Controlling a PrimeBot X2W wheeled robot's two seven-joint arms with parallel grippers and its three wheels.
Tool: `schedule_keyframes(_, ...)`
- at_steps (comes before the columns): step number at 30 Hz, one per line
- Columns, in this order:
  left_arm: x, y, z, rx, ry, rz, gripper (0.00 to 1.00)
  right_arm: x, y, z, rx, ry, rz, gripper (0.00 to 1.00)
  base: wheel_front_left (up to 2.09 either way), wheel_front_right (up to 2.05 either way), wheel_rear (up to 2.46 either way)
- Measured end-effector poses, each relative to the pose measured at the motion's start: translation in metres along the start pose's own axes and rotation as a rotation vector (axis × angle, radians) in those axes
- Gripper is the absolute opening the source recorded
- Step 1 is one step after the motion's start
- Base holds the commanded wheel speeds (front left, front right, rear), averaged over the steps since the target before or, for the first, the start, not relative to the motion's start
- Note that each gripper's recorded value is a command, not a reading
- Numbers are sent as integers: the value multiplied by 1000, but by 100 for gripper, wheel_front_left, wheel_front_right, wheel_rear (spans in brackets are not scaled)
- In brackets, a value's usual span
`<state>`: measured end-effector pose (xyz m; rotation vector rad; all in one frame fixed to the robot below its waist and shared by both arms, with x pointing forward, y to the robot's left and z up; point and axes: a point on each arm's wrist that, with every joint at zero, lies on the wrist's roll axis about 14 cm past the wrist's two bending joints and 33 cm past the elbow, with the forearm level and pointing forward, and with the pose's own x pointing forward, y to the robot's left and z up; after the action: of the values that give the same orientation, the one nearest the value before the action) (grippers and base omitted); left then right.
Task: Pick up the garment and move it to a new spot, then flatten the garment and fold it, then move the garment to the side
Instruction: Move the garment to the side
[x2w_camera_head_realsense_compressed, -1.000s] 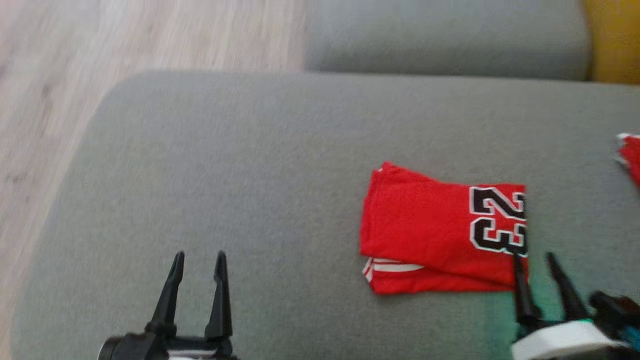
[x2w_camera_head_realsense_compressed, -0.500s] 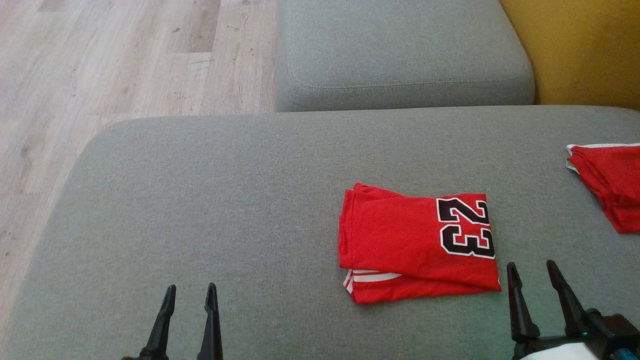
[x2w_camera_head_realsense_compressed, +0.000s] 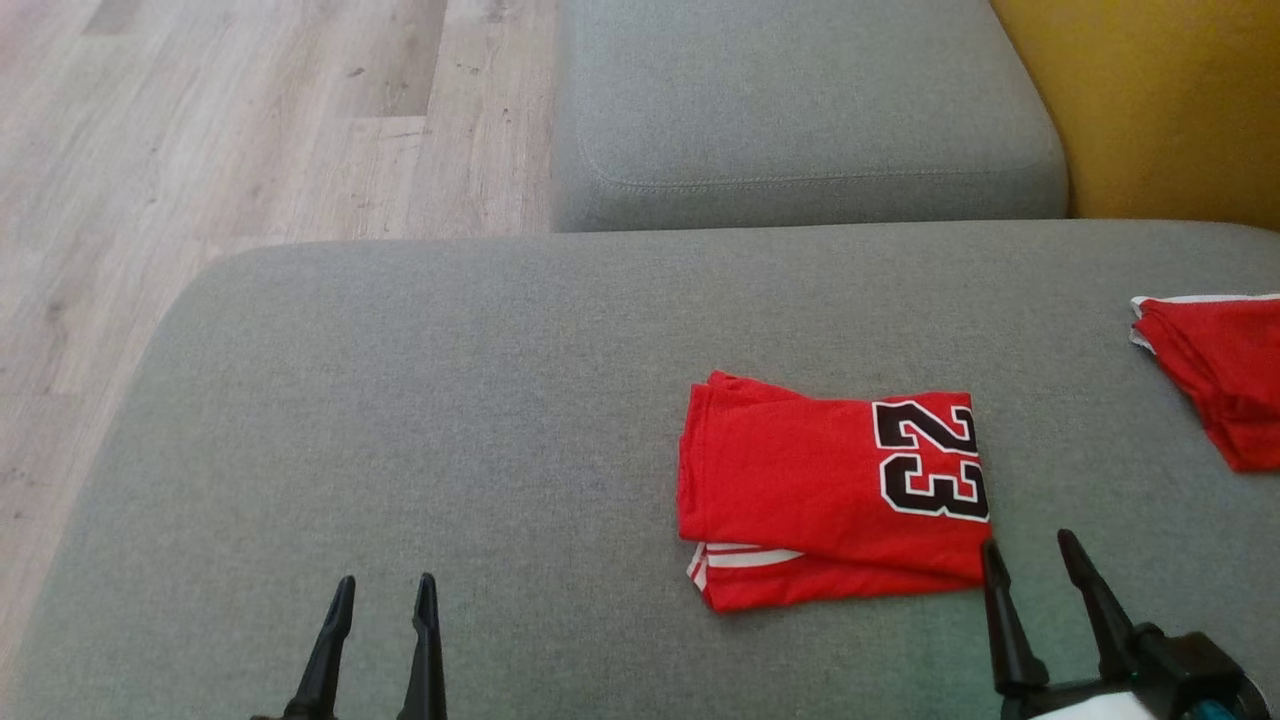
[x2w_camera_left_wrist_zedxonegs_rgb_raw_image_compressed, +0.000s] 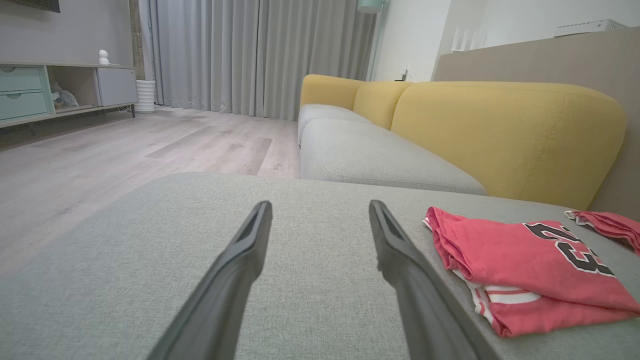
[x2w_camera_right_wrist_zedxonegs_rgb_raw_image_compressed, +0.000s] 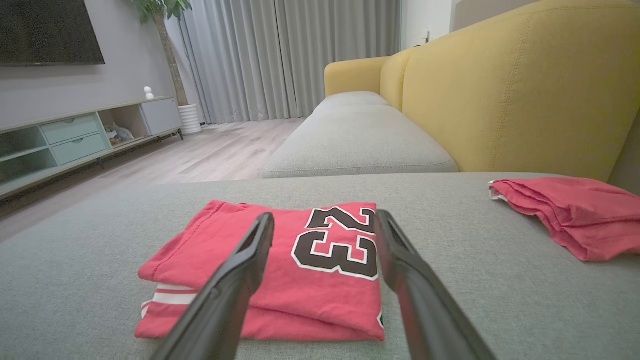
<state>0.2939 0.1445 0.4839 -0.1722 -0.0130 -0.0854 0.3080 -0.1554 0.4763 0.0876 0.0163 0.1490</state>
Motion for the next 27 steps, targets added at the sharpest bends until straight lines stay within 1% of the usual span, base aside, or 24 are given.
schedule_keyframes(9,-3,1,-1,0,2,2,100,-3,5,-2,-2,5,13,100,0,0,0)
schedule_keyframes(13,-3,-1,-3,-6,9,-5,100,-7,6,-9,3,27,12,100,0,0,0)
schedule_keyframes(19,-1,-5,-10,-18,33,-19,100,-7,10,-29,70,90,12,100,0,0,0)
schedule_keyframes(23,3,-9,-13,-23,49,-31,100,6,7,-32,90,103,8,100,0,0,0)
schedule_keyframes(26,7,-10,-17,-27,64,-34,100,21,-2,-37,74,125,2,100,0,0,0)
schedule_keyframes(27,10,-11,-20,-29,78,-37,100,32,-11,-43,70,148,-12,100,0,0,0)
